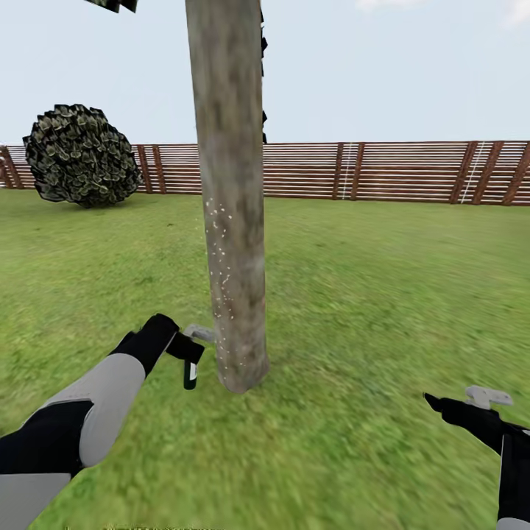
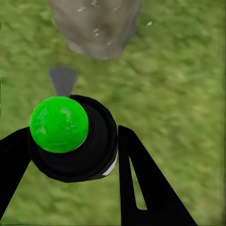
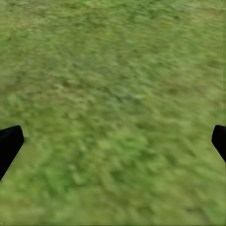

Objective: In the garden, pick up the pesticide atomizer on the floor and spray pesticide onto both trees until each tree trunk is fully covered.

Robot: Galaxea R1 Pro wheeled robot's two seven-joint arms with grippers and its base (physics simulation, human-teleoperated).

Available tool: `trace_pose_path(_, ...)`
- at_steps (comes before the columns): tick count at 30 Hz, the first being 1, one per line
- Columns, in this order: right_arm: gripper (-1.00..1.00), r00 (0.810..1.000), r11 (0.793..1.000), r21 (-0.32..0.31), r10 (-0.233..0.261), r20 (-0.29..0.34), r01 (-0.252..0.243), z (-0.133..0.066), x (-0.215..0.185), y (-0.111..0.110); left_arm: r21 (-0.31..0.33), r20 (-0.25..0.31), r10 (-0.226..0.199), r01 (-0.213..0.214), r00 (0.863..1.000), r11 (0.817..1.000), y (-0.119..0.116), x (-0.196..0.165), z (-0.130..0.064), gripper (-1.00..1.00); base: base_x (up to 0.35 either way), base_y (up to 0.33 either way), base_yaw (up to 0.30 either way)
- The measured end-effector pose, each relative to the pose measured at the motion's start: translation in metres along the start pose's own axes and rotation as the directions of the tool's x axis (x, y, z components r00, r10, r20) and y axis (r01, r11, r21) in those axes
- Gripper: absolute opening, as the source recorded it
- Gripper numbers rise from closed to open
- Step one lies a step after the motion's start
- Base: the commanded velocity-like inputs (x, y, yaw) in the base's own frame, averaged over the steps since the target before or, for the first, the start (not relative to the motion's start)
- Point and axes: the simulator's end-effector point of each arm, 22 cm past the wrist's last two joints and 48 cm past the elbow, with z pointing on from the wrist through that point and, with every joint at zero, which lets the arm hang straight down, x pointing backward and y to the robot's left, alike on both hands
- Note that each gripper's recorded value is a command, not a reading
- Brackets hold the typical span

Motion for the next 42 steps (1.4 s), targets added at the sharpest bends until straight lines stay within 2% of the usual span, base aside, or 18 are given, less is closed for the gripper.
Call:
trace_pose_path(7,1.00,1.000,1.000,0.000,0.000,-0.001,0.000,0.000,0.000,0.000,0.022,0.011,-0.046,0.045,0.999,0.999,-0.001,0.003,0.002,-1.00,0.000,-0.007,0.275)
trace_pose_path(16,1.00,1.000,1.000,-0.002,0.000,0.000,0.000,0.000,0.000,0.001,0.026,0.011,-0.047,0.047,0.999,0.999,-0.003,0.003,0.002,-1.00,0.000,-0.262,0.051)
trace_pose_path(27,1.00,1.000,1.000,-0.002,0.000,0.000,0.000,0.000,0.000,0.001,0.031,-0.003,-0.048,0.048,0.999,0.998,-0.006,0.012,0.007,-1.00,0.000,-0.323,0.218)
trace_pose_path(34,1.00,1.000,1.000,-0.001,-0.001,-0.001,0.001,0.000,0.000,0.001,0.031,-0.007,-0.049,0.049,0.999,0.998,-0.007,0.015,0.009,-1.00,0.000,-0.324,0.024)
trace_pose_path(38,1.00,1.000,1.000,-0.002,0.000,0.000,0.000,0.000,0.000,0.001,-0.021,-0.008,-0.047,0.047,0.999,0.999,0.005,0.016,0.009,-1.00,0.000,-0.324,0.174)
trace_pose_path(42,1.00,1.000,1.000,-0.002,0.000,0.000,0.000,0.000,0.000,0.001,-0.035,-0.016,-0.051,0.050,0.999,0.998,0.007,0.021,0.012,-1.00,0.000,-0.324,0.267)
